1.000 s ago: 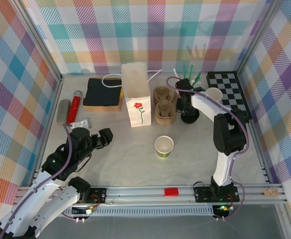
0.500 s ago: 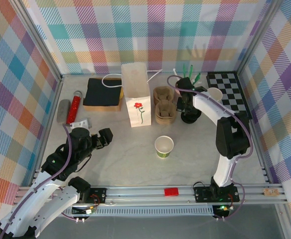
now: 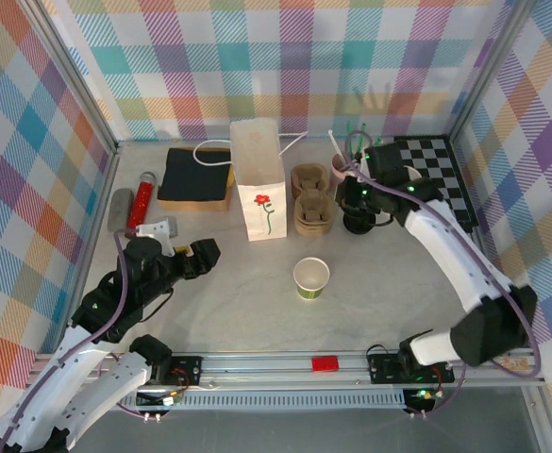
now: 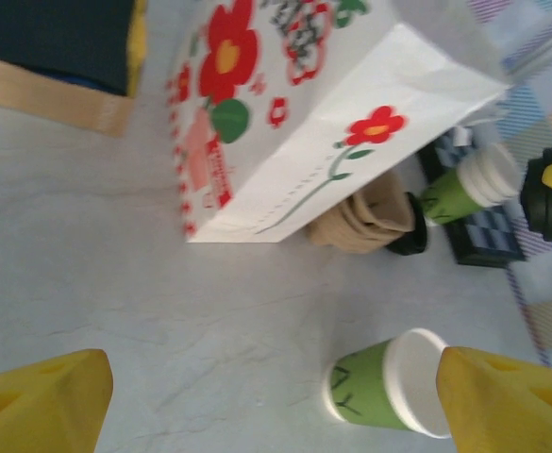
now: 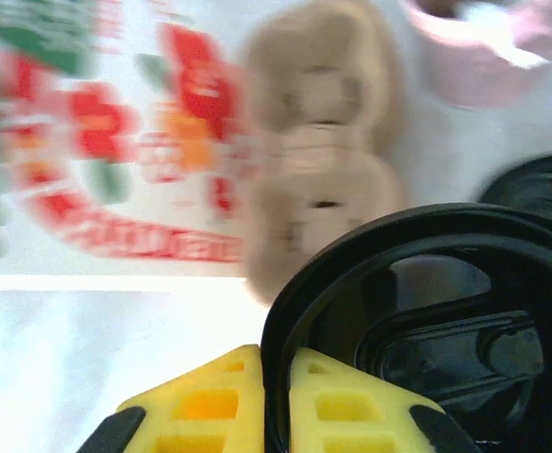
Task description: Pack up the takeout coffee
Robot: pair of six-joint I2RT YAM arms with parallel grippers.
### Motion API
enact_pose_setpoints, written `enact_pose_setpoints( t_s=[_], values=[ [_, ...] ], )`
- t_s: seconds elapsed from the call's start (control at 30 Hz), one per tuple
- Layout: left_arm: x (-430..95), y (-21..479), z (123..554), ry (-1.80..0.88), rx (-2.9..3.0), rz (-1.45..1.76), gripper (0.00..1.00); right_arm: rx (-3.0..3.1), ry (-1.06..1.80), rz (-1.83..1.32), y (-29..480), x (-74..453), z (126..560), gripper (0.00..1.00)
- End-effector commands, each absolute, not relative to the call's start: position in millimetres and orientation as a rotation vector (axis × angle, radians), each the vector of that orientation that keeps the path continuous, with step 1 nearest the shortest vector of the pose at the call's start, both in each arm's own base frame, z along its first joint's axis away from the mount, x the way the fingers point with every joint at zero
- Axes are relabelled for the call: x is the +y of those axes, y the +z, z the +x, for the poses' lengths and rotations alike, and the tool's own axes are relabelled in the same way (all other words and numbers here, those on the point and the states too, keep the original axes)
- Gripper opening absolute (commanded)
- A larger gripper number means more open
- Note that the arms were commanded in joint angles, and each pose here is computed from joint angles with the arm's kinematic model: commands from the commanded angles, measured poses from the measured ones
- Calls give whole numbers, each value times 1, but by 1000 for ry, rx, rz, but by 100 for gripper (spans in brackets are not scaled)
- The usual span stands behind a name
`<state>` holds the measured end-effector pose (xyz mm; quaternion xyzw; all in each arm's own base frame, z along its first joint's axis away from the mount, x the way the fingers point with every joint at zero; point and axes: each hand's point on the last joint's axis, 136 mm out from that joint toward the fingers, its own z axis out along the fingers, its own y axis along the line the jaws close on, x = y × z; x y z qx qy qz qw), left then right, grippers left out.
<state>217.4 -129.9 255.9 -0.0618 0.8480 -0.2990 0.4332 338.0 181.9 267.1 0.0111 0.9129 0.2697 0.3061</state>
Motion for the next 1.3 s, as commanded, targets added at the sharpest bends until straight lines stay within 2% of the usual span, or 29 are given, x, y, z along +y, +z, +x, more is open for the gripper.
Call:
enact_pose_setpoints(
  t_s=[0.0, 0.23, 0.5, 1.0, 1.27],
  values=[
    [-157, 297, 215, -950, 2010, -79, 89, 2253, 1100, -186, 327, 223, 305, 12],
    [-182, 371, 213, -1278, 1771, -82, 90, 1836, 1642, -434, 446, 251, 243, 13],
    [-198, 449, 208, -1543, 1519, -35, 89, 1515, 1900, -552, 539, 247, 205, 14],
    [-239, 515, 206, -1774, 1271, 66, 81, 1153, 2118, -578, 598, 239, 167, 13],
    [-266, 531, 196, -1912, 1169, 102, 76, 988, 2208, -506, 610, 235, 177, 13]
  ],
)
